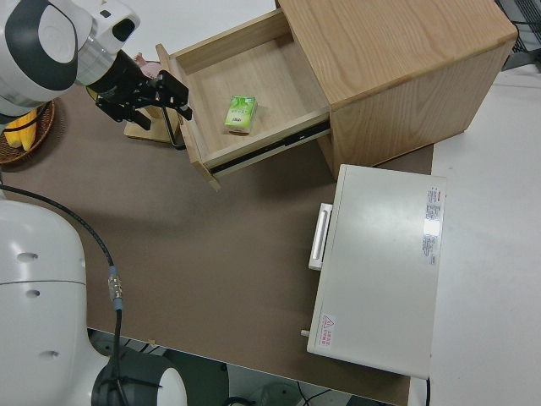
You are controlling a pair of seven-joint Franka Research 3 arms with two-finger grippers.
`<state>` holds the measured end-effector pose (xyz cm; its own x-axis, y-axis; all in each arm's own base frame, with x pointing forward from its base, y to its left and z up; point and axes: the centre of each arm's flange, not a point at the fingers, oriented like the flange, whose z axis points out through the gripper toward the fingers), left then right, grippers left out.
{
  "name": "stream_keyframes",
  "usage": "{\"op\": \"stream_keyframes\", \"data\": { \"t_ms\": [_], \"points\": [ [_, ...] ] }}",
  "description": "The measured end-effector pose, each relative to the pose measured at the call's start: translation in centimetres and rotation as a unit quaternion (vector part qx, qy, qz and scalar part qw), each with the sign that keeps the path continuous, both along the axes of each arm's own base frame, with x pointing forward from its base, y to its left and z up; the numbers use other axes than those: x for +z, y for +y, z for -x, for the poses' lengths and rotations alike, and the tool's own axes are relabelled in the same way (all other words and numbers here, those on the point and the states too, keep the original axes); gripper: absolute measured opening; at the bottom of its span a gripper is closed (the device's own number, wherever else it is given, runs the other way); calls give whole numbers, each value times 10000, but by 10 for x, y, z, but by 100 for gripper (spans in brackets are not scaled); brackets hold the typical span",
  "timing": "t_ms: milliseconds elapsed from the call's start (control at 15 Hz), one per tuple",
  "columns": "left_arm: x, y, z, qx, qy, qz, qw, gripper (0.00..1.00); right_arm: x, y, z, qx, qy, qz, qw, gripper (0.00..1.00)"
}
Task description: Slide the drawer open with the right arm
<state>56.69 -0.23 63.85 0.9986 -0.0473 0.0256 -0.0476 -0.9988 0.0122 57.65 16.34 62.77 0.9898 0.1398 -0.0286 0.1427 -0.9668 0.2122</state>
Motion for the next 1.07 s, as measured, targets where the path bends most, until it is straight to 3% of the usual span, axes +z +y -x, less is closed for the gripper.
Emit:
{"op": "stream_keyframes", "data": {
  "t_ms": [267, 533, 733, 1067],
  "points": [
    [0, 0, 0, 0, 0, 0, 10000, 100, 7, -61, -13, -235, 21, -541, 9983, 99],
    [0, 0, 0, 0, 0, 0, 10000, 100, 8, -107, -19, -634, -7, -610, 9961, 99],
    [0, 0, 0, 0, 0, 0, 10000, 100, 8, -134, -20, -879, -23, -593, 9944, 99],
    [0, 0, 0, 0, 0, 0, 10000, 100, -6, -156, -22, -1083, 137, -1029, 9887, 99]
  ]
}}
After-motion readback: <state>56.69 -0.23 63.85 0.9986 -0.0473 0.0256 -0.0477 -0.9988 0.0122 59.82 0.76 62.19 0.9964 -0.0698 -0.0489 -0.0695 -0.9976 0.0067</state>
